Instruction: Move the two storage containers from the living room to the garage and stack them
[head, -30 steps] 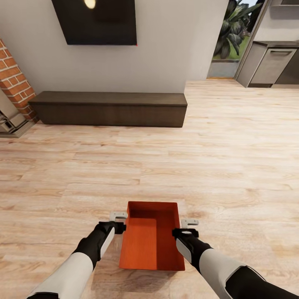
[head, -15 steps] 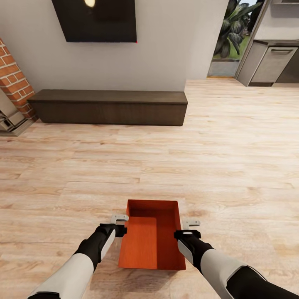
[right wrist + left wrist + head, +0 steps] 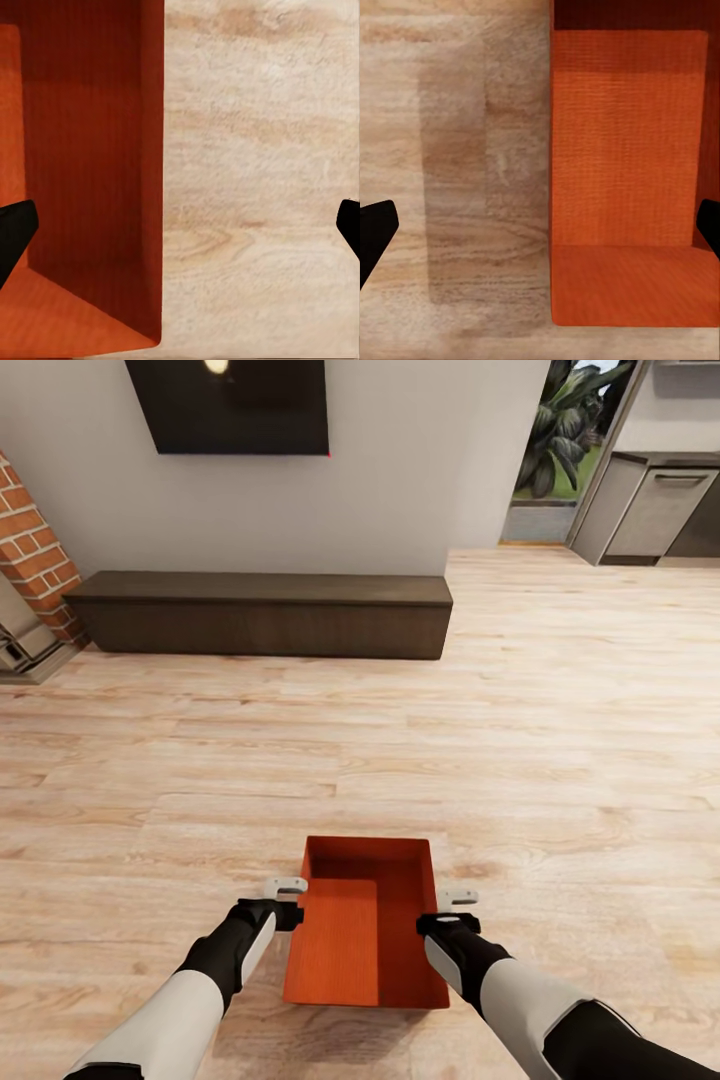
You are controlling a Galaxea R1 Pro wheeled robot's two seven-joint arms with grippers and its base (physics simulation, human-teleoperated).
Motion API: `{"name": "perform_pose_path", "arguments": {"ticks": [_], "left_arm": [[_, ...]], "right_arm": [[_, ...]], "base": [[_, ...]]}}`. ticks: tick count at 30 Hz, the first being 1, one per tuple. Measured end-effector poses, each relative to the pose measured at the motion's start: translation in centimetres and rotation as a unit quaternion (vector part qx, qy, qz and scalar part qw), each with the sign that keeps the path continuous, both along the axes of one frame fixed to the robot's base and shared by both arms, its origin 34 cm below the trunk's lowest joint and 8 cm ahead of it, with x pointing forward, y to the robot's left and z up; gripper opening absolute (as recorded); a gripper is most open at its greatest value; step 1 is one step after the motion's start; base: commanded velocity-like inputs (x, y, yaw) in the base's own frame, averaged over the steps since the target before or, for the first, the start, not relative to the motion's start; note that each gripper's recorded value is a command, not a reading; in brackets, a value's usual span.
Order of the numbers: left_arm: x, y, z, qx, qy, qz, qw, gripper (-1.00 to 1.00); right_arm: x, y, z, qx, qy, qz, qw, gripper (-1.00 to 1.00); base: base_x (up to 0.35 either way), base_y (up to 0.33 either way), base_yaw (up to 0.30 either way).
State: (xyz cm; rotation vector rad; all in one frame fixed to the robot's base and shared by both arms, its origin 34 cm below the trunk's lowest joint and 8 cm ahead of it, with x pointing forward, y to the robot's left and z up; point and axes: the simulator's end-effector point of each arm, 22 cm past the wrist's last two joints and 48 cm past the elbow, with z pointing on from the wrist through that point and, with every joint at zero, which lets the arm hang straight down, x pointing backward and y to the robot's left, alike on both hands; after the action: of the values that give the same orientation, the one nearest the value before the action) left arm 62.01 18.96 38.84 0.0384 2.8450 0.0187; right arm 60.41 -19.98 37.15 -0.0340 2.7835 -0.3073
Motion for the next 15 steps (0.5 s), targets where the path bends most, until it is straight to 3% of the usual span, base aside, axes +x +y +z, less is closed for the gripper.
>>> {"name": "perform_pose_path", "arguments": {"ticks": [12,15], "left_arm": [[0.3,-0.1,-0.2,0.0,-0.004,0.002,1.0,1.0],[0.3,0.0,-0.2,0.001,-0.004,0.001,1.0,1.0]], "right_arm": [[1.4,1.2,0.4,0.01,-0.011,0.008,0.9999,1.0],[1.4,2.4,0.5,0.017,-0.012,0.011,0.9997,1.0]], "base": [[0.0,0.0,0.0],[0.0,0.0,0.0]]}}
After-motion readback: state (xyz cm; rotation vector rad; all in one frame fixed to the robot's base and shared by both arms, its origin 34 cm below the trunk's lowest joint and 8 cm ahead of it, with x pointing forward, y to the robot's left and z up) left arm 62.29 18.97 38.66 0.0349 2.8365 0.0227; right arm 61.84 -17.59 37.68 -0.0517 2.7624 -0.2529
